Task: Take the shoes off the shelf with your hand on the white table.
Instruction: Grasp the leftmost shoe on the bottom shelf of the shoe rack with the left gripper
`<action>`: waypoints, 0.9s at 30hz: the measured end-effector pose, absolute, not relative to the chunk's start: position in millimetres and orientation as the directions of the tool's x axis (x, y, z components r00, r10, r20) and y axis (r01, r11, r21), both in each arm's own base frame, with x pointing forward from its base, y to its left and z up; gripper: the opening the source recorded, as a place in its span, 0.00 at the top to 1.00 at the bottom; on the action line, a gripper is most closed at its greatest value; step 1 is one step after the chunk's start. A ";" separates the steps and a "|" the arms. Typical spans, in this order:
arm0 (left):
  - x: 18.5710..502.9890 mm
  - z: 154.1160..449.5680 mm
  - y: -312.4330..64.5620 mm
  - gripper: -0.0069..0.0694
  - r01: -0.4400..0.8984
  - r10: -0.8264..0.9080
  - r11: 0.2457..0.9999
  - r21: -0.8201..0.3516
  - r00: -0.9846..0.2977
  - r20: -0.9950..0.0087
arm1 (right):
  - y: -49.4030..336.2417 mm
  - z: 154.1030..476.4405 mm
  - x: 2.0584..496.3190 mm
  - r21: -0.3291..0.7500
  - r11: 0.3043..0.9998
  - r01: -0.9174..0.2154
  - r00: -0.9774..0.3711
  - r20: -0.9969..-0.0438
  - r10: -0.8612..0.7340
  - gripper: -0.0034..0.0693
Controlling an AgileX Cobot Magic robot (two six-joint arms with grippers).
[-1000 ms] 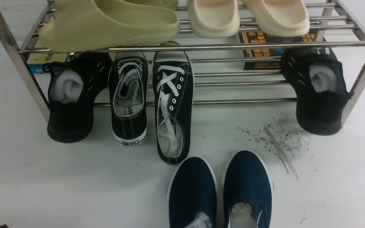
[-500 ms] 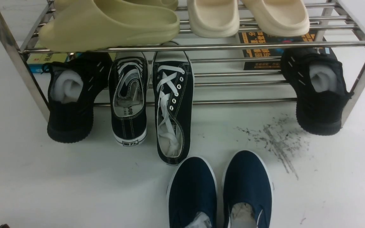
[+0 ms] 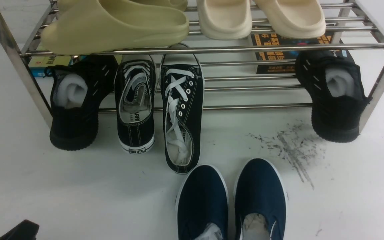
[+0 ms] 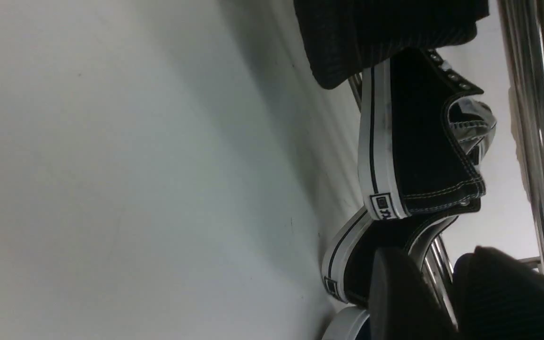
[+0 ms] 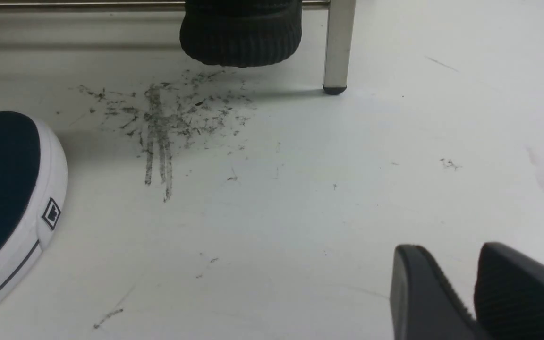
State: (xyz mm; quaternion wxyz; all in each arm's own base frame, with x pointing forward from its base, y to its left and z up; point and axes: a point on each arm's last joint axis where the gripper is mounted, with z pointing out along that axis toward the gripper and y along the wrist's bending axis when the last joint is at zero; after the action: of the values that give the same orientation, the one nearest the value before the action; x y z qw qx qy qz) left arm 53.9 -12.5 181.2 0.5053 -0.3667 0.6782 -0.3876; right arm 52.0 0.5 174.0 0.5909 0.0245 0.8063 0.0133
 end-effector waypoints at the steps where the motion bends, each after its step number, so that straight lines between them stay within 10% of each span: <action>1: 54.0 181.6 -12.3 0.59 -0.102 -0.889 0.431 -0.897 -0.217 -0.403 | 0.5 174.0 52.0 0.050 0.998 0.024 -0.300 -0.952 0.055 0.67; 15: 59.1 257.0 -11.7 0.89 -0.165 -0.712 0.688 -0.707 -0.343 -0.613 | 0.5 174.0 52.0 0.050 0.998 0.024 -0.300 -0.952 0.055 0.65; 20: 89.4 272.1 -4.1 0.91 -0.408 -0.556 0.831 -0.379 -0.644 -0.525 | 0.5 174.0 52.0 0.050 0.998 0.024 -0.300 -0.952 0.055 0.64; 27: 161.7 299.8 -8.5 0.91 -0.337 -0.374 0.927 -0.164 -0.864 -0.338 | 0.5 174.0 52.0 0.050 0.998 0.024 -0.300 -0.952 0.055 0.63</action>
State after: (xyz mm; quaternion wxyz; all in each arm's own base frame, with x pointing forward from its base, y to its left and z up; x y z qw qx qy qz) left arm 161.7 -8.5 299.8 0.1849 -0.1842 0.9640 -0.0499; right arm 52.0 0.5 174.0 0.5909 0.0245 0.8063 0.0133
